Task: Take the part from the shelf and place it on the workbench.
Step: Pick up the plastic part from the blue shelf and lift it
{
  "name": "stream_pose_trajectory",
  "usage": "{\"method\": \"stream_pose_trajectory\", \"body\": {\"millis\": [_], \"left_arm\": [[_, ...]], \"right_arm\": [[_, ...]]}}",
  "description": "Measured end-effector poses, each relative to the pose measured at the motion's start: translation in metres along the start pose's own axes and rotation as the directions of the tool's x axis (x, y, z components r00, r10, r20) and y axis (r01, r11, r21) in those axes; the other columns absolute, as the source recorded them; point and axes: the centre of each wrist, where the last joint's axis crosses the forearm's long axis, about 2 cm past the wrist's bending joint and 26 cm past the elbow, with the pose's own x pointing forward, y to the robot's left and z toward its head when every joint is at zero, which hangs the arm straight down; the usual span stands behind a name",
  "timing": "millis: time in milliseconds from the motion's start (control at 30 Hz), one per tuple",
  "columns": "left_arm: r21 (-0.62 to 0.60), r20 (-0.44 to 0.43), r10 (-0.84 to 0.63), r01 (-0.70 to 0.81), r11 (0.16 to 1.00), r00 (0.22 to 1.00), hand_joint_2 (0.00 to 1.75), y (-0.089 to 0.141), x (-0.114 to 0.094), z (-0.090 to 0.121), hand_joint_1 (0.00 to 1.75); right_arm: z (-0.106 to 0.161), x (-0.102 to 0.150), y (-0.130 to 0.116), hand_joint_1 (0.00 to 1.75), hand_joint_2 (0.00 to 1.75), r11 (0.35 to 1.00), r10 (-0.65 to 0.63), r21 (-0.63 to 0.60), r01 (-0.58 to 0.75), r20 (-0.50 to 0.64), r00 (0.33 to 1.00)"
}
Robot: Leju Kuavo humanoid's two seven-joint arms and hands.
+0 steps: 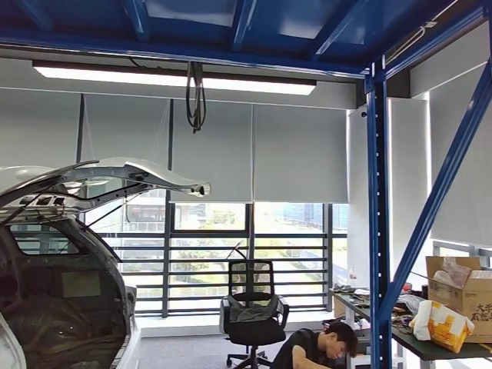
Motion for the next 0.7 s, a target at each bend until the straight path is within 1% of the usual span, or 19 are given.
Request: {"method": "stream_pose_trajectory", "body": {"millis": [400,700], "left_arm": [[-0.022,0.014,-0.005,0.006,1.000,1.000,0.00,-0.005,0.002,0.000,0.00],[-0.026,0.014,-0.002,0.002,1.000,1.000,0.00,-0.008,0.002,0.000,0.00]], "right_arm": [[-0.019,-0.026,-0.004,0.00,1.75,0.998,0.026,0.061,-0.022,-0.064,0.998],[-0.026,-0.033,-0.002,0.00,1.75,0.995,0.027,0.094,-0.018,-0.091,0.995]]}}
